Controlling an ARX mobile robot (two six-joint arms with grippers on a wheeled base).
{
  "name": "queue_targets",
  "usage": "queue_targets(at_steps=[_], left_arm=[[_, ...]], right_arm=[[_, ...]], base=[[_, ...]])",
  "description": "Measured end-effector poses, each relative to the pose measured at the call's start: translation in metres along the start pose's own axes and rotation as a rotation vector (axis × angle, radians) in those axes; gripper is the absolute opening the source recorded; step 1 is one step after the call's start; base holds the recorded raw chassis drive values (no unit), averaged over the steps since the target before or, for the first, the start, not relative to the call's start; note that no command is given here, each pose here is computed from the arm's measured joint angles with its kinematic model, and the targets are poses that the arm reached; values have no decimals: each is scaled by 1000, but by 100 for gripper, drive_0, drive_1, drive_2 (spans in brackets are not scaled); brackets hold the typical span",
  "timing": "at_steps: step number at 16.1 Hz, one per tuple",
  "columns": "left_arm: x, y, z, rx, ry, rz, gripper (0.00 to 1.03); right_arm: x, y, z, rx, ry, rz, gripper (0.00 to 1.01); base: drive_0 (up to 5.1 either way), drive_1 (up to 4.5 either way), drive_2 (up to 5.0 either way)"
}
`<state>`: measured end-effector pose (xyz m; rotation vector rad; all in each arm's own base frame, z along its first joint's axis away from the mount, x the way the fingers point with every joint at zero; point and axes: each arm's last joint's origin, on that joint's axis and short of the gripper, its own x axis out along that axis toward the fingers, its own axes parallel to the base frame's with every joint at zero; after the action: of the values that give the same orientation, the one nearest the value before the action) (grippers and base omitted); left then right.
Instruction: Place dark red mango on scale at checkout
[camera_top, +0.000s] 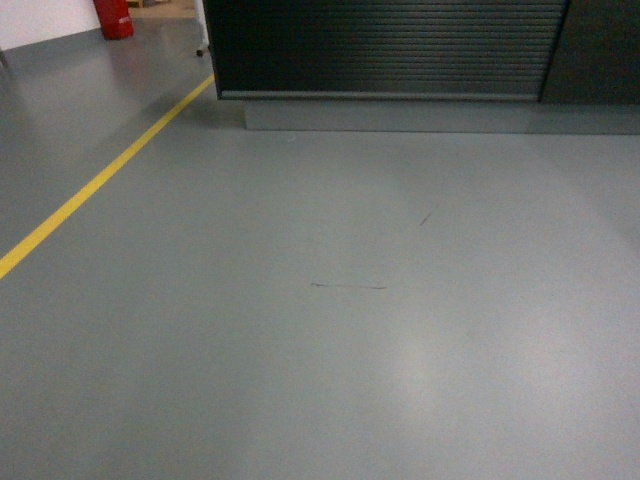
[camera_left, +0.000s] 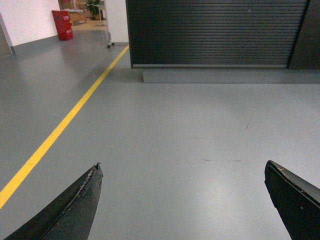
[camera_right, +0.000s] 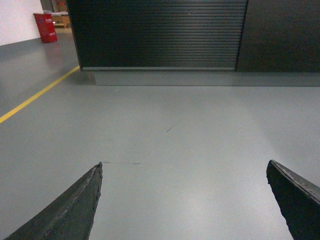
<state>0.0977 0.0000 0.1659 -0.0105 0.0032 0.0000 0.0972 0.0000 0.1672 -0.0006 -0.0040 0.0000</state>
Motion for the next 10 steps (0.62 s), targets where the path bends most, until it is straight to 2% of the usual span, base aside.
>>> queue_targets(at_steps=[10], left_arm=[[0, 0, 0, 0, 0, 0, 98]], right_arm=[[0, 0, 0, 0, 0, 0, 98]], base=[[0, 0, 0]])
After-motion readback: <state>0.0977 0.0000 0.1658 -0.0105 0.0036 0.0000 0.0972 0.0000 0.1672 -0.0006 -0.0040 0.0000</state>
